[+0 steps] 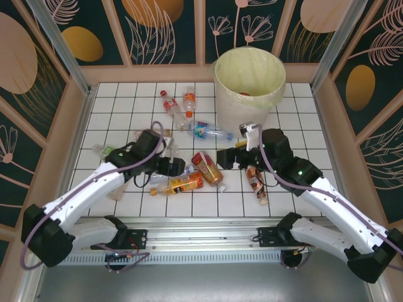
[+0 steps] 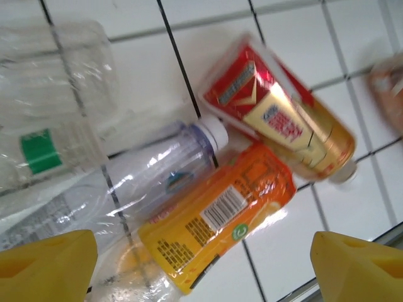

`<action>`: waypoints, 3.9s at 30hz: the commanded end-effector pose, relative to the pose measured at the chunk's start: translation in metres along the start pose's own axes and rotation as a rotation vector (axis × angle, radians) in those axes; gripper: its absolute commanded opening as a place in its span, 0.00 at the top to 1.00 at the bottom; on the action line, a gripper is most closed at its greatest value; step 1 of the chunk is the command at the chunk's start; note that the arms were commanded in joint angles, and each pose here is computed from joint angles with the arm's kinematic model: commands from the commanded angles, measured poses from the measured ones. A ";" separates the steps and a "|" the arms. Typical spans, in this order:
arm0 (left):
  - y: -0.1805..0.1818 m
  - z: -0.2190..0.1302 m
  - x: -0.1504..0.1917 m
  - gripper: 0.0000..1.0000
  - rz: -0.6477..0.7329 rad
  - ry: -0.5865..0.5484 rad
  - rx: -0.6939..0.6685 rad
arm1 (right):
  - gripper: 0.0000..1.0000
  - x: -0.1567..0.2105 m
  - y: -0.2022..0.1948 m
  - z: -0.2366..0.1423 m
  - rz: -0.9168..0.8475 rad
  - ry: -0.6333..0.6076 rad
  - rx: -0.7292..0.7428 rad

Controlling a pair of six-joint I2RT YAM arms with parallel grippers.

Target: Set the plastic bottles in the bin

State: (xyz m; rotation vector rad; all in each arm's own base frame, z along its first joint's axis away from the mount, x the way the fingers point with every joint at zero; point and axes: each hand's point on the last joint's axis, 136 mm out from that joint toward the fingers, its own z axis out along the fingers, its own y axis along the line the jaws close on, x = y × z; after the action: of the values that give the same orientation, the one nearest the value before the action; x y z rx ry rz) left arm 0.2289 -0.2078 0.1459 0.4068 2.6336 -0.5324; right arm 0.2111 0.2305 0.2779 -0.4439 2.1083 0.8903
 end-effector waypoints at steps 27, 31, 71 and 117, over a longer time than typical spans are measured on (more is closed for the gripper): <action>0.010 0.071 0.076 0.21 0.347 0.417 -0.336 | 0.01 0.008 -0.001 -0.017 0.029 -0.033 -0.003; 0.013 0.075 0.087 0.22 0.325 0.455 -0.338 | 0.01 0.009 -0.001 -0.017 0.036 -0.033 -0.003; 0.013 0.057 0.104 0.06 0.057 0.365 -0.291 | 0.02 0.015 -0.006 -0.020 0.071 -0.051 -0.002; -0.041 0.058 0.056 0.35 0.059 0.215 -0.074 | 0.06 0.009 -0.025 -0.001 0.347 -0.139 0.033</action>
State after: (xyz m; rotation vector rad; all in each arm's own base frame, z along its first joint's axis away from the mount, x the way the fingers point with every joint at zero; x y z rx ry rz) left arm 0.1773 -0.2323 0.0509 0.5758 2.9070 -0.2137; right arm 0.2125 0.2079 0.2514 -0.1035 2.1474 0.9513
